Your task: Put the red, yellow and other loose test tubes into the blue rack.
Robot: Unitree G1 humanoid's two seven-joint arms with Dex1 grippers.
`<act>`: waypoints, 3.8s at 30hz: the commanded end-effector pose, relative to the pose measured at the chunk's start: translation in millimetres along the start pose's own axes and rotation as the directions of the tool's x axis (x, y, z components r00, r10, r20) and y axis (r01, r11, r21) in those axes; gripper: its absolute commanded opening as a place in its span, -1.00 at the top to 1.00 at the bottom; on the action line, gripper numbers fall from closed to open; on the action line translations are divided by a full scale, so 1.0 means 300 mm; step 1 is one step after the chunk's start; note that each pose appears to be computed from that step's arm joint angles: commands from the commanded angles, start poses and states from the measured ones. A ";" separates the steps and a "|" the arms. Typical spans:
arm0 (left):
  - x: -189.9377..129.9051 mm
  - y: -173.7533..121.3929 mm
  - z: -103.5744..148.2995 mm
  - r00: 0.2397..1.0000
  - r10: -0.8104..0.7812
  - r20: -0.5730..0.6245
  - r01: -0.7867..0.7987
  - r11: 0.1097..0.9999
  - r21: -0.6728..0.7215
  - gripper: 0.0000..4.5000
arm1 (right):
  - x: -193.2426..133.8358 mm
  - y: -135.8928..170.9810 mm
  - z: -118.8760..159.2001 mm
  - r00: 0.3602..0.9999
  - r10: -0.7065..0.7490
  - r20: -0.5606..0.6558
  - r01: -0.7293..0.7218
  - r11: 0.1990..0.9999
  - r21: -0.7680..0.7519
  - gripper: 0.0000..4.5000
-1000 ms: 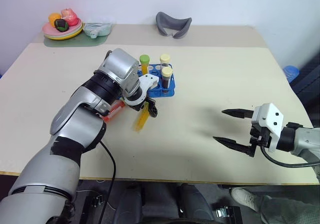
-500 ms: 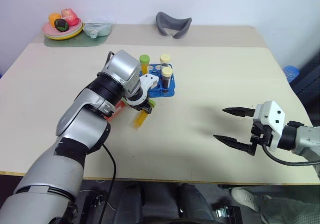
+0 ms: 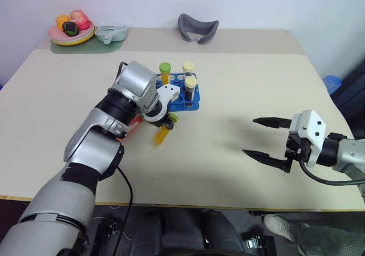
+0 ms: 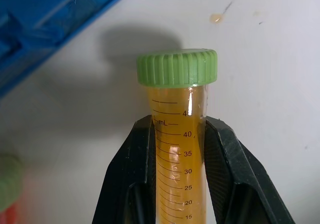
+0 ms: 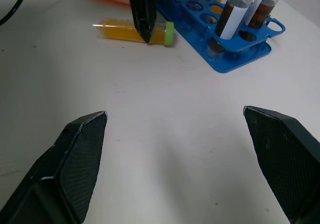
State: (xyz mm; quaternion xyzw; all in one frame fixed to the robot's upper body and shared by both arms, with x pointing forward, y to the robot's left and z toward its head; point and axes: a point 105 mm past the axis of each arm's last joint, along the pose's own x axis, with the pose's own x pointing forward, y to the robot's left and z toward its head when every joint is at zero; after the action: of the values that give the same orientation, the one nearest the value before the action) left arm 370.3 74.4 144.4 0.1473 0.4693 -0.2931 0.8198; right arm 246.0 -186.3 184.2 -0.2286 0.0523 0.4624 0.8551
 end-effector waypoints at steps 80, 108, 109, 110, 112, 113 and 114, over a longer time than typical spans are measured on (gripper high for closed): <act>-0.271 0.131 -0.040 0.466 0.317 0.826 -0.415 0.903 -0.113 -0.87 | 0.083 -0.082 0.019 0.985 0.043 0.166 -0.050 0.998 0.034 -1.00; -0.207 0.292 -0.157 0.993 0.119 -0.014 -0.118 0.992 0.032 -0.87 | 0.145 -0.046 0.066 0.973 0.035 0.230 -0.044 0.998 0.033 -1.00; -0.202 0.292 -0.151 0.994 0.112 -0.018 -0.111 0.993 0.038 -0.87 | 0.144 -0.045 0.066 0.973 0.034 0.229 -0.042 0.999 0.034 -1.00; -0.196 0.294 -0.147 0.993 0.112 -0.024 -0.111 0.993 0.048 -0.87 | 0.143 -0.044 0.067 0.973 0.032 0.229 -0.041 0.999 0.034 -1.00; -0.174 0.296 -0.139 0.993 0.106 -0.042 -0.103 0.992 0.066 -0.87 | 0.138 -0.043 0.067 0.973 0.026 0.227 -0.035 0.999 0.035 -1.00; -0.159 0.303 -0.138 0.992 0.112 -0.054 -0.108 0.991 0.079 -0.87 | 0.135 -0.042 0.068 0.974 0.023 0.227 -0.032 0.999 0.036 -1.00; -0.149 0.309 -0.138 0.991 0.116 -0.062 -0.110 0.990 0.089 -0.87 | 0.133 -0.042 0.068 0.974 0.021 0.226 -0.030 0.999 0.036 -1.00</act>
State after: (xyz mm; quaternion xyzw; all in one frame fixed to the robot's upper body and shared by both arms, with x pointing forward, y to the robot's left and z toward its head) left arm 376.2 179.9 151.8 0.1994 0.4835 -0.2672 0.8094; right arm 280.0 -150.6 182.9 -0.1473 -0.0138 0.5002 0.8531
